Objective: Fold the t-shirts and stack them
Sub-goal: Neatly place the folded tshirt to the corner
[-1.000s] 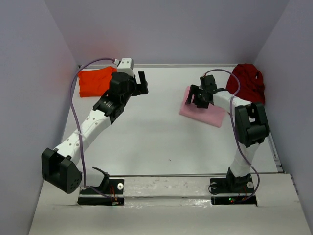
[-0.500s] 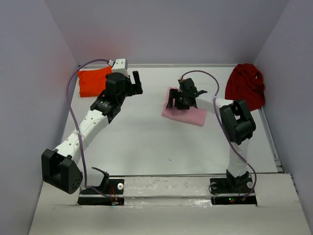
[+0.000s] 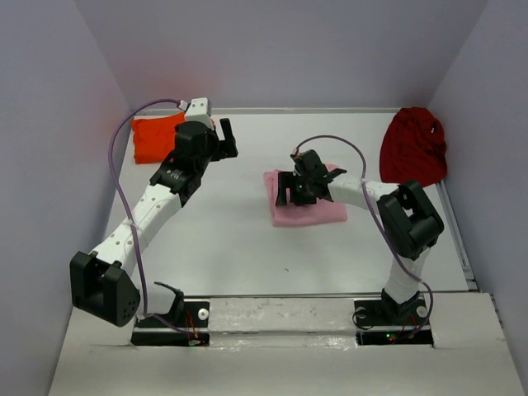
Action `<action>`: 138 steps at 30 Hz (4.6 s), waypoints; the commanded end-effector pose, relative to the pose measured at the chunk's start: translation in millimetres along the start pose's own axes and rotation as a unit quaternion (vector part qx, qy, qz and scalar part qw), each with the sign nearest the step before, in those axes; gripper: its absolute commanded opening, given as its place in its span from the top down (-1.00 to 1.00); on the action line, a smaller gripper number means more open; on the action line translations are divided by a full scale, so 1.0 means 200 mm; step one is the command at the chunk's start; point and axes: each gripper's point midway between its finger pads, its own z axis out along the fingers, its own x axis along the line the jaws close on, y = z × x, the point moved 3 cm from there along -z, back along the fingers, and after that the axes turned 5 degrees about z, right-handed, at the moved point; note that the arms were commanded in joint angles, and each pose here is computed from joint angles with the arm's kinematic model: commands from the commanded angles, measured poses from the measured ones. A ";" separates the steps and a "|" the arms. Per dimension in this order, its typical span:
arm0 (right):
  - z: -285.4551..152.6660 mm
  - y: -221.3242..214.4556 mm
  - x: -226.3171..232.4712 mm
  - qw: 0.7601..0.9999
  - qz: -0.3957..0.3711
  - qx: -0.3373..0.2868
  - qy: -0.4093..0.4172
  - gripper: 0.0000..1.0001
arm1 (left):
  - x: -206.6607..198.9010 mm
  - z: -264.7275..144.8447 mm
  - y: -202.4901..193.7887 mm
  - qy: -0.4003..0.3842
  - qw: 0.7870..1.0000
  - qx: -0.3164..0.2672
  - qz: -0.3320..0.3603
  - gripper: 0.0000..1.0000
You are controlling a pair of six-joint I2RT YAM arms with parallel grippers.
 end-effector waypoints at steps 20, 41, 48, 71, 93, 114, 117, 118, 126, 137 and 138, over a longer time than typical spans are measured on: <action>-0.66 0.02 0.19 0.955 -0.274 -0.080 -0.087 -0.58 | -0.18 0.04 -0.05 -0.113 0.992 0.041 -0.025 -0.98; -0.40 -0.42 -0.02 0.873 -0.391 -0.070 -0.283 -0.56 | -0.30 0.05 -0.15 -0.194 0.976 0.089 -0.037 -0.98; -0.25 -0.42 0.00 0.865 -0.412 -0.071 -0.278 -0.54 | -0.30 0.03 -0.12 -0.199 0.976 0.083 -0.033 -0.98; -0.17 -0.30 -0.08 0.873 -0.391 -0.080 -0.281 1.00 | -0.27 0.06 -0.18 -0.179 0.978 0.098 -0.040 -0.98; -0.34 -0.11 0.08 0.899 -0.354 -0.132 -0.222 1.00 | -0.23 -0.08 -0.92 -0.184 0.934 0.182 -0.247 -0.98; -0.38 -0.09 0.10 0.897 -0.359 -0.138 -0.216 1.00 | -0.43 0.05 -1.02 -0.259 0.872 0.172 -0.378 -0.98; -0.38 -0.10 0.09 0.898 -0.360 -0.136 -0.216 1.00 | -0.45 0.09 -1.04 -0.268 0.865 0.174 -0.387 -0.98; -0.37 -0.11 0.09 0.898 -0.360 -0.133 -0.214 1.00 | -0.45 0.10 -1.04 -0.270 0.864 0.171 -0.388 -0.98; -0.37 -0.12 0.09 0.901 -0.357 -0.130 -0.211 1.00 | -0.50 0.18 -1.02 -0.289 0.857 0.163 -0.394 -0.98; -0.37 -0.13 0.07 0.899 -0.361 -0.125 -0.215 1.00 | -0.59 0.29 -0.99 -0.310 0.848 0.163 -0.399 -0.98; -0.37 -0.13 0.07 0.899 -0.361 -0.125 -0.216 1.00 | -0.61 0.29 -0.99 -0.313 0.847 0.164 -0.398 -0.98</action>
